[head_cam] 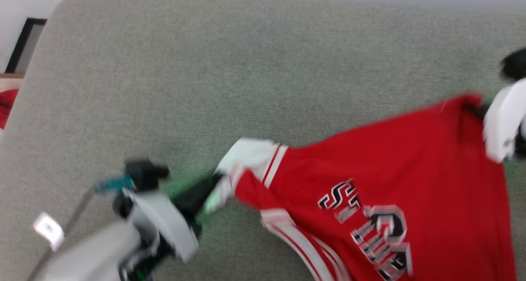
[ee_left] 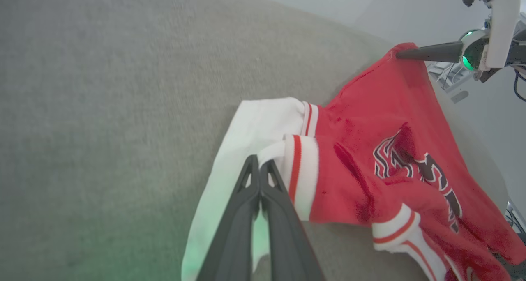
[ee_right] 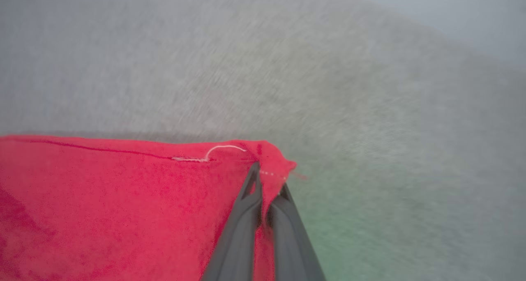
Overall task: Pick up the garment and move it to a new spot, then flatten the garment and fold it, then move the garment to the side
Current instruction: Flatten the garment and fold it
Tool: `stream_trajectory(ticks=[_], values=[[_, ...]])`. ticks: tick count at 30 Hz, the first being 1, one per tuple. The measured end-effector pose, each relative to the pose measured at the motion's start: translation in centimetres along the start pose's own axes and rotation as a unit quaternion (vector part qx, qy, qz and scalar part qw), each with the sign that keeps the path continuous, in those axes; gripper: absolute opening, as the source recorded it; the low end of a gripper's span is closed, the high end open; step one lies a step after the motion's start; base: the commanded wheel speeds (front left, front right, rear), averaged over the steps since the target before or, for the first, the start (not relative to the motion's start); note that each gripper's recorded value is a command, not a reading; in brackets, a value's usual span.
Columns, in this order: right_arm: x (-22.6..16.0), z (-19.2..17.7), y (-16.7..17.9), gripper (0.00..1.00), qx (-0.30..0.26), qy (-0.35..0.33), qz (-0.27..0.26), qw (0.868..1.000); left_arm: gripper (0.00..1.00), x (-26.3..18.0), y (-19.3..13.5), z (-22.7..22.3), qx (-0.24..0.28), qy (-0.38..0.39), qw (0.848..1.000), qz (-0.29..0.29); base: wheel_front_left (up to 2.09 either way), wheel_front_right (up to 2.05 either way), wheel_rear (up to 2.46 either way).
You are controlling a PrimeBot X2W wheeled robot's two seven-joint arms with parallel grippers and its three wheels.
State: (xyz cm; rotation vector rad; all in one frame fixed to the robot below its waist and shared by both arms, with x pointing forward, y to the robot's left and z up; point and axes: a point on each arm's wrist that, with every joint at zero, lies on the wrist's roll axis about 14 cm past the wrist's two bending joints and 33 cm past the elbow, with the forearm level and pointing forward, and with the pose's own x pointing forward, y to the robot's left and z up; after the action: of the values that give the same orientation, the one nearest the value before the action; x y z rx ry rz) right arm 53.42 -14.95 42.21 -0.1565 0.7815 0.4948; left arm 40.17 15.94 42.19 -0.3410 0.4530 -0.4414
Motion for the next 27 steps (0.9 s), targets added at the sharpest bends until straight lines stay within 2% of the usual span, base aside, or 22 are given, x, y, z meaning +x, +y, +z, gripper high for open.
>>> stream_trajectory(ticks=[5, 8, 12, 14, 19, 22, 24, 27], values=[[-2.3, 6.7, -4.5, 0.00, 0.028, -0.123, -0.064, 0.990, 0.00, 2.8, -0.7, 8.1, 0.000, -0.069, 0.997, -0.023, 0.00, 0.00, 0.00], [-4.1, 11.4, -7.5, 0.00, 0.043, -0.198, -0.104, 0.974, 0.00, 4.8, -1.5, 14.7, 0.003, -0.117, 0.992, -0.042, 0.00, 0.00, 0.00], [-7.5, 18.7, -10.6, 0.00, 0.053, -0.314, -0.146, 0.936, 0.00, 6.9, -1.5, 24.5, -0.007, -0.203, 0.978, -0.044, 0.00, 0.00, 0.00], [-8.9, 21.4, -11.8, 0.00, 0.048, -0.356, -0.167, 0.918, 0.00, 7.8, -1.6, 28.6, 0.012, -0.233, 0.972, -0.038, 0.00, 0.00, 0.00], [-12.5, 26.5, -13.8, 0.00, 0.044, -0.446, -0.206, 0.870, 0.00, 8.1, -2.8, 38.7, -0.013, -0.349, 0.936, -0.046, 0.00, 0.00, 0.00], [-14.4, 28.1, -14.4, 0.00, 0.037, -0.482, -0.223, 0.846, 0.00, 7.9, -4.5, 42.0, -0.010, -0.394, 0.917, -0.064, 0.00, 0.00, 0.00], [-14.6, 27.8, -15.2, 0.00, 0.039, -0.481, -0.237, 0.844, 0.00, 8.8, -5.2, 42.0, -0.018, -0.392, 0.916, -0.078, 0.00, 0.00, 0.00], [-13.1, 26.2, -15.8, 0.00, 0.046, -0.463, -0.243, 0.851, 0.00, 10.7, -5.1, 39.7, -0.028, -0.365, 0.927, -0.085, 0.00, 0.00, 0.00]])
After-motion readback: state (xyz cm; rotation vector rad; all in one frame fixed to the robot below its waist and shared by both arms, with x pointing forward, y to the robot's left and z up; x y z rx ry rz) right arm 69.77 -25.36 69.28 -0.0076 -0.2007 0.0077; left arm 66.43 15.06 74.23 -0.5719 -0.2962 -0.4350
